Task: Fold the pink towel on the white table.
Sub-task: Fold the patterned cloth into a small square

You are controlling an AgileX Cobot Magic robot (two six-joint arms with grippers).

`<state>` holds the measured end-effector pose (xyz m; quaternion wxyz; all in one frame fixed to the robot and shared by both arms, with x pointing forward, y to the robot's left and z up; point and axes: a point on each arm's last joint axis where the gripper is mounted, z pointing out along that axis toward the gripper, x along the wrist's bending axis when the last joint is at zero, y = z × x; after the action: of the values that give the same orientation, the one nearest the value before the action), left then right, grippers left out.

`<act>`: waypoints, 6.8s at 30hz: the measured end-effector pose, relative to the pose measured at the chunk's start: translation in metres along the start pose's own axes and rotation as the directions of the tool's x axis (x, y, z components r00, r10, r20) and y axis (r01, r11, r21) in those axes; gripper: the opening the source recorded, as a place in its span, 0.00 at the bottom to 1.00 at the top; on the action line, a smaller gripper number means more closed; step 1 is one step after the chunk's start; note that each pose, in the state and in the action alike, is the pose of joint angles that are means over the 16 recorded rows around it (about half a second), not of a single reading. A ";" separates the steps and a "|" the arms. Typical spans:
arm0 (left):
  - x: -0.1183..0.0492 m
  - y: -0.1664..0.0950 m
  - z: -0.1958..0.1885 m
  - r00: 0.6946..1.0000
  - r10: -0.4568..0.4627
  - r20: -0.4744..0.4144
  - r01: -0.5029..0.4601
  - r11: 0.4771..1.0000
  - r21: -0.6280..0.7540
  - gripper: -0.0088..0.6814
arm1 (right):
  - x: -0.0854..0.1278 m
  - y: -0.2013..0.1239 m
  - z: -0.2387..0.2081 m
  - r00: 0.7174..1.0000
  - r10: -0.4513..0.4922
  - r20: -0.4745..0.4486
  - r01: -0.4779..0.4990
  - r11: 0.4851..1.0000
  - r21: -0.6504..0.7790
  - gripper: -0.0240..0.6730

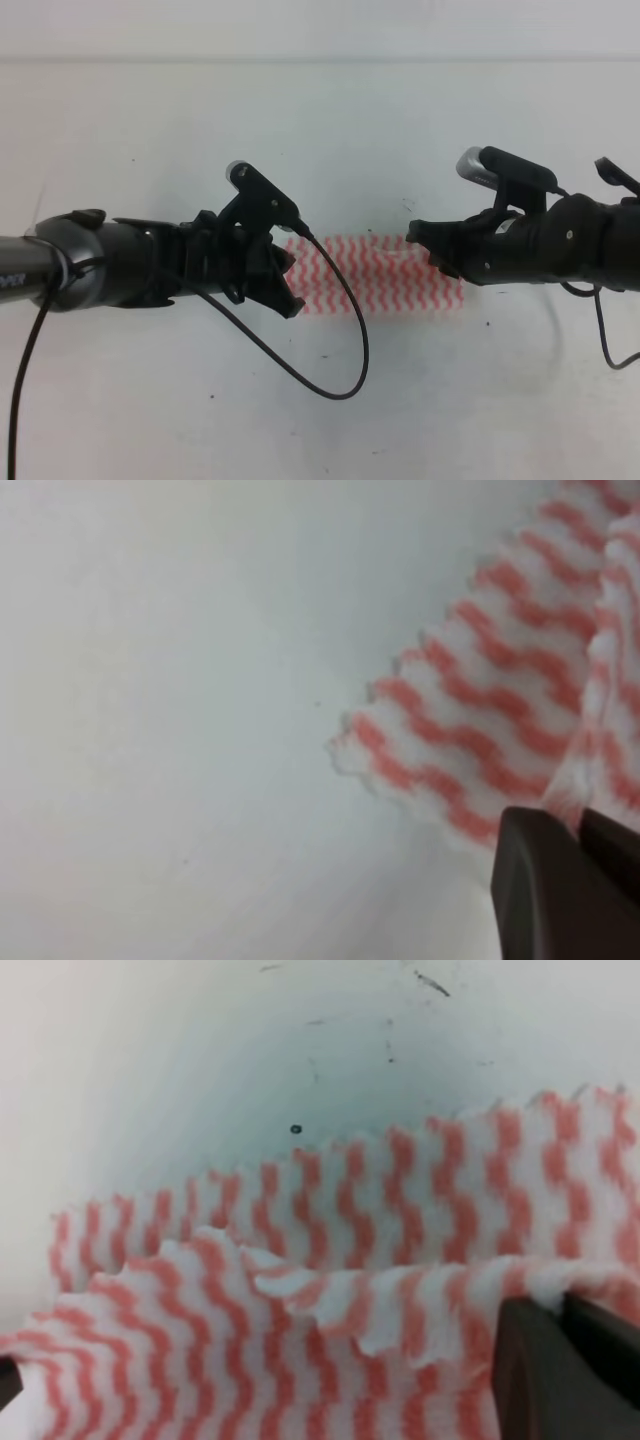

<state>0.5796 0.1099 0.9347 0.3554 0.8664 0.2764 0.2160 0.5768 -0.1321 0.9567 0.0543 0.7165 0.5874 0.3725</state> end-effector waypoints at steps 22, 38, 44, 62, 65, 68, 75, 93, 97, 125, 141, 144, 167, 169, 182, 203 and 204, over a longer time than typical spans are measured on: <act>0.007 0.006 0.005 0.999 0.020 -0.034 -0.020 1.000 -0.003 0.01 | 0.006 0.007 0.004 1.000 -0.022 -0.009 0.022 1.000 -0.003 0.01; 0.006 0.002 0.009 0.999 0.014 -0.029 -0.014 1.000 0.010 0.01 | 0.005 0.006 0.005 1.000 -0.025 -0.006 0.025 1.000 0.002 0.01; 0.006 0.002 0.010 1.000 0.013 -0.028 -0.012 1.000 0.012 0.01 | 0.005 0.006 0.005 1.000 -0.026 -0.006 0.026 1.000 0.003 0.01; 0.006 0.001 0.010 0.999 0.017 -0.031 -0.016 1.000 0.017 0.01 | 0.005 0.006 0.005 1.000 -0.029 -0.006 0.029 1.000 0.001 0.01; 0.006 0.001 0.010 0.999 0.016 -0.033 -0.016 1.000 0.017 0.01 | 0.005 0.007 0.005 1.000 -0.030 -0.006 0.030 1.000 -0.002 0.01; 0.007 0.001 0.010 0.999 0.016 -0.035 -0.016 1.000 0.018 0.01 | 0.005 0.007 0.005 1.000 -0.030 -0.007 0.030 1.000 -0.004 0.01; 0.007 0.002 0.009 0.999 0.014 -0.037 -0.014 1.000 0.017 0.01 | 0.005 0.008 0.005 0.999 -0.031 -0.007 0.031 0.999 -0.011 0.01; 0.007 0.001 0.011 0.999 0.025 -0.034 -0.025 0.999 0.020 0.01 | 0.005 0.009 0.005 0.999 -0.037 -0.008 0.037 0.999 -0.026 0.01; 0.007 0.001 0.012 0.999 0.029 -0.036 -0.028 0.999 0.021 0.01 | 0.005 0.009 0.005 0.999 -0.038 -0.008 0.038 0.999 -0.026 0.01; 0.012 0.001 0.012 0.996 0.036 -0.076 -0.033 0.999 0.040 0.01 | 0.005 0.009 0.005 0.999 -0.040 -0.009 0.039 0.999 -0.027 0.01; 0.011 0.001 0.013 0.996 0.053 -0.070 -0.051 0.998 0.038 0.11 | 0.005 0.009 0.005 0.999 -0.044 -0.008 0.044 0.999 -0.028 0.01; 0.011 0.002 0.013 0.996 0.054 -0.069 -0.051 0.998 0.036 0.20 | 0.005 0.009 0.005 0.999 -0.044 -0.007 0.044 0.999 -0.026 0.01; 0.028 0.043 -0.013 0.973 -0.178 -0.150 0.163 0.981 -0.106 0.47 | 0.005 0.008 0.006 0.998 -0.058 -0.004 0.058 0.998 -0.017 0.01; 0.029 0.047 -0.017 0.966 -0.215 -0.146 0.197 0.972 -0.125 0.45 | 0.005 0.007 0.006 0.998 -0.059 -0.003 0.059 0.998 -0.015 0.01; 0.022 0.048 -0.026 0.930 -0.362 -0.070 0.348 0.924 -0.159 0.15 | 0.005 0.008 0.005 0.998 -0.065 -0.003 0.065 0.998 -0.016 0.01; -0.005 0.005 0.012 0.938 -0.332 0.099 0.335 0.942 -0.015 0.01 | 0.005 0.008 0.005 0.998 -0.069 -0.002 0.069 0.998 -0.014 0.01; -0.005 0.004 0.014 0.939 -0.330 0.100 0.333 0.943 -0.013 0.01 | 0.005 0.008 0.005 0.998 -0.069 -0.002 0.069 0.998 -0.014 0.01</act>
<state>0.5848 0.0975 0.9279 0.4123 0.8115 0.3978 0.1150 0.5864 -0.1287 0.9594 0.0715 0.6950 0.6091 0.3753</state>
